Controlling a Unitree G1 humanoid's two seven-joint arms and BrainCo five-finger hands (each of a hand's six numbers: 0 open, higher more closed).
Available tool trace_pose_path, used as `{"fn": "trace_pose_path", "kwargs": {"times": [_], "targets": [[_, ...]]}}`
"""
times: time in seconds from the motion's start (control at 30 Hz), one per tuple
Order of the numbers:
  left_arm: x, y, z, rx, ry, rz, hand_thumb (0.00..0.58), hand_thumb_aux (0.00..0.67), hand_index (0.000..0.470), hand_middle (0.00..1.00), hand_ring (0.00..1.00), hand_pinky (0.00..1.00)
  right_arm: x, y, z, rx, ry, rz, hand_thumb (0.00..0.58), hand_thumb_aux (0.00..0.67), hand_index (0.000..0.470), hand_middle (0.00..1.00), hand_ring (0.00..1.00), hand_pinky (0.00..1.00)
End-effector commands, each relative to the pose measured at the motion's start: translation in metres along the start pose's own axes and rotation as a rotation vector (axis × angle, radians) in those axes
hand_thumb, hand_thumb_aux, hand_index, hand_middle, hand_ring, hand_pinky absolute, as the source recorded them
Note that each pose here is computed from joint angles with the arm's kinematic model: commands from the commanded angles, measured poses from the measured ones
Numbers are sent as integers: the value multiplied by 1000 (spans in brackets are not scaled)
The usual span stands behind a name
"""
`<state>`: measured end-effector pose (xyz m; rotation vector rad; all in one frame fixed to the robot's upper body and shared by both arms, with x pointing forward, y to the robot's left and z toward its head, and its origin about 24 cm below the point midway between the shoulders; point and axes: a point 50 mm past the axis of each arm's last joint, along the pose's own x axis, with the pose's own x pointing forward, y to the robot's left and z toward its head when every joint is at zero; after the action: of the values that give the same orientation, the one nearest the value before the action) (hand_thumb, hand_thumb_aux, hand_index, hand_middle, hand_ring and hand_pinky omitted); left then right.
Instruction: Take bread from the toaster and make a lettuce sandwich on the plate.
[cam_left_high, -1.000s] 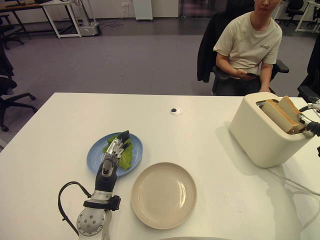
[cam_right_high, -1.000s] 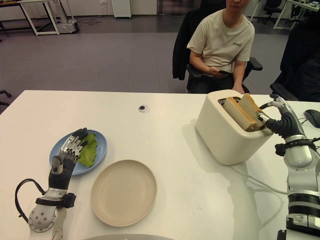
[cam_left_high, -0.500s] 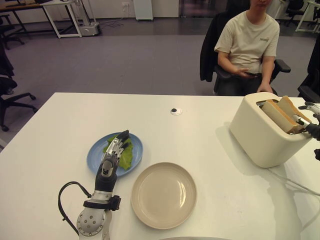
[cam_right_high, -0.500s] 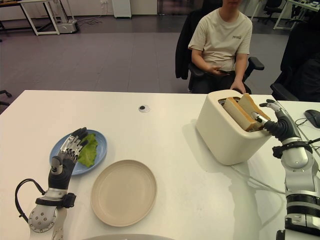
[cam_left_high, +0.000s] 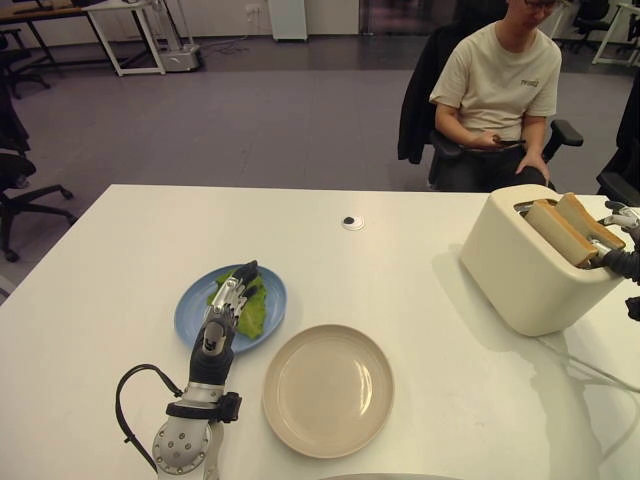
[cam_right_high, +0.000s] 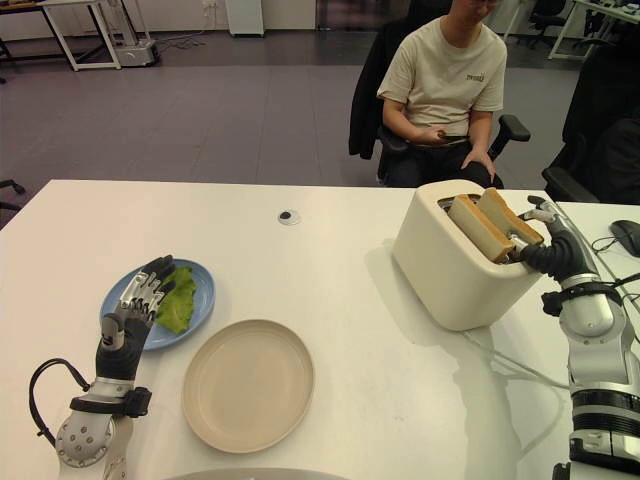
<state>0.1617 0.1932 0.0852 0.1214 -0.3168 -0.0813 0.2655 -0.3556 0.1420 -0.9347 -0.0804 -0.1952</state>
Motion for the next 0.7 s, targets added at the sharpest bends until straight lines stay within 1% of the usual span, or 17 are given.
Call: {"fn": "trace_pose_path", "kwargs": {"times": [0.03, 0.1, 0.17, 0.3, 0.4, 0.57, 0.63, 0.7], "targets": [[-1, 0, 0, -1, 5, -7, 0, 0, 0, 0, 0, 0, 4, -9, 36, 92, -122, -48, 580, 670, 470, 0, 0, 0], [-1, -1, 0, 0, 5, -6, 0, 0, 0, 0, 0, 0, 7, -24, 58, 149, -182, -90, 580, 670, 470, 0, 0, 0], [-1, -2, 0, -1, 4, -4, 0, 0, 0, 0, 0, 0, 9, -37, 70, 190, -205, -115, 580, 670, 470, 0, 0, 0], [-1, -4, 0, -5, 2, -3, 0, 0, 0, 0, 0, 0, 13, -51, 73, 240, -187, -139, 580, 670, 470, 0, 0, 0], [-1, -5, -1, -6, 2, -3, 0, 0, 0, 0, 0, 0, 11, -54, 81, 279, -209, -135, 580, 670, 470, 0, 0, 0], [-1, -6, 0, -7, -1, -3, 0, 0, 0, 0, 0, 0, 4, -57, 105, 352, -278, -95, 580, 670, 470, 0, 0, 0], [1, -5, 1, -5, -7, -5, 0, 0, 0, 0, 0, 0, -1, -59, 120, 403, -322, -73, 580, 670, 470, 0, 0, 0], [3, -4, 3, 12, -22, -1, 0, 0, 0, 0, 0, 0, -9, -57, 142, 543, -376, -9, 580, 670, 470, 0, 0, 0]]}}
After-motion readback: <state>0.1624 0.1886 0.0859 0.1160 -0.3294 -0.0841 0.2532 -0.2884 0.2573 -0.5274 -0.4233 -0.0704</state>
